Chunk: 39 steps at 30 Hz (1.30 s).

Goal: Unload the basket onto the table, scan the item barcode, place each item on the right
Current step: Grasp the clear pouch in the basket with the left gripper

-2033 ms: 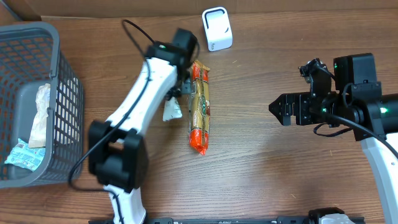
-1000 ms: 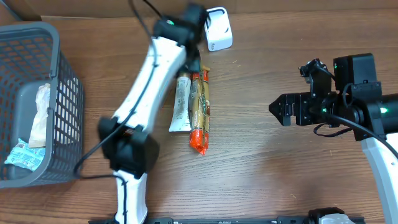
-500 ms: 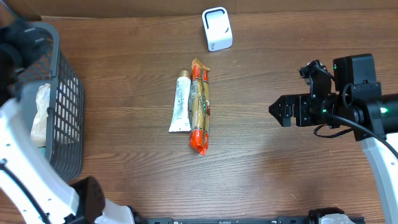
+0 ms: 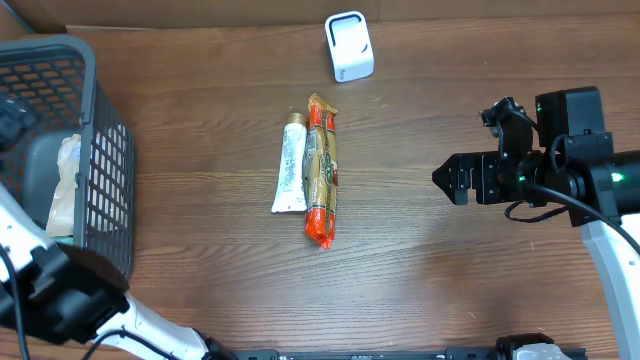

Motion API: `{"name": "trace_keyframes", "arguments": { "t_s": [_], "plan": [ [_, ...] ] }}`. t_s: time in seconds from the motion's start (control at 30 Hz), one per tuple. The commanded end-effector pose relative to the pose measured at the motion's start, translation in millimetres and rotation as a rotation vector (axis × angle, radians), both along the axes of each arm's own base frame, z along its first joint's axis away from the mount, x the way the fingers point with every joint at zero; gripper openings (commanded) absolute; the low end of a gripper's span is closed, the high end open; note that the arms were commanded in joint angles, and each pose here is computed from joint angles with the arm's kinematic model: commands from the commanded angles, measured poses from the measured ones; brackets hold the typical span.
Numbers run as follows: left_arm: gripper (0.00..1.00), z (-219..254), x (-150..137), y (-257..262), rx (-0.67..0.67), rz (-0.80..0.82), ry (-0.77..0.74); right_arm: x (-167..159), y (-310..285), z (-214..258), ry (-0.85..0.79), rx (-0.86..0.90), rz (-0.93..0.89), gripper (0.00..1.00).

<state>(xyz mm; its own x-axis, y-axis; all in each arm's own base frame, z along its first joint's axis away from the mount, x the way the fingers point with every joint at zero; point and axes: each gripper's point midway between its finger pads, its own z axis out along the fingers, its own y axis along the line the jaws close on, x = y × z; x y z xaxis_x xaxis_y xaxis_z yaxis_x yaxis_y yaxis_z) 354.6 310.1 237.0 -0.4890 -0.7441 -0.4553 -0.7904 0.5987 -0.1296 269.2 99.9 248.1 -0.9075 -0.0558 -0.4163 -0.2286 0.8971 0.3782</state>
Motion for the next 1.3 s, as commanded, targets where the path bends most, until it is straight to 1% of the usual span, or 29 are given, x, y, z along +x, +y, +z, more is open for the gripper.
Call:
{"name": "trace_keyframes", "arguments": {
  "t_s": [0.0,0.17,0.3,0.37,0.6,0.73,0.93,0.97,1.0,1.03,1.1,1.13,1.2,1.27],
  "plan": [
    [0.98,-38.6,15.9,-10.1,-0.031,-0.146,0.053,3.6,-1.9,9.0,-0.035,-0.004,0.003,0.99],
    [0.98,-85.2,31.2,-13.6,-0.076,-0.237,0.108,3.7,-1.9,9.0,-0.035,-0.004,0.003,1.00],
    [1.00,-119.0,47.4,-22.3,-0.138,-0.348,0.103,3.8,-1.9,9.1,-0.036,-0.004,0.003,1.00],
    [1.00,-137.2,50.4,-25.9,-0.174,-0.383,0.114,3.9,-1.9,9.1,-0.036,-0.004,0.003,1.00],
    [1.00,-199.8,43.6,-31.0,-0.260,-0.443,0.214,3.8,-1.9,9.1,-0.036,-0.004,0.003,1.00],
    [1.00,-220.5,42.3,-31.1,-0.275,-0.447,0.245,3.8,-1.8,9.1,-0.035,-0.003,0.002,1.00],
    [1.00,-238.3,35.3,-27.5,-0.266,-0.430,0.310,3.9,-1.8,9.2,-0.036,-0.003,0.002,1.00],
    [0.96,-240.4,33.7,-27.5,-0.268,-0.428,0.319,4.2,-1.8,9.3,-0.037,-0.003,0.002,1.00],
    [0.85,-242.3,31.9,-27.9,-0.273,-0.427,0.328,4.7,-1.7,9.6,-0.040,-0.002,0.002,1.00],
    [0.79,-242.7,31.3,-28.3,-0.275,-0.427,0.330,5.0,-1.6,9.8,-0.041,-0.002,0.002,1.00],
    [0.56,-243.0,30.5,-29.0,-0.279,-0.426,0.333,5.5,-1.6,10.0,-0.043,-0.002,0.002,1.00],
    [0.47,-243.0,29.8,-29.1,-0.282,-0.421,0.334,5.4,-1.6,10.0,-0.043,-0.002,0.002,1.00],
    [0.36,-243.1,28.7,-29.7,-0.289,-0.411,0.337,5.3,-1.6,10.0,-0.043,-0.002,0.002,1.00],
    [0.27,-243.2,27.8,-29.9,-0.292,-0.403,0.340,5.3,-1.6,10.0,-0.043,-0.002,0.002,1.00]
  ]
}}
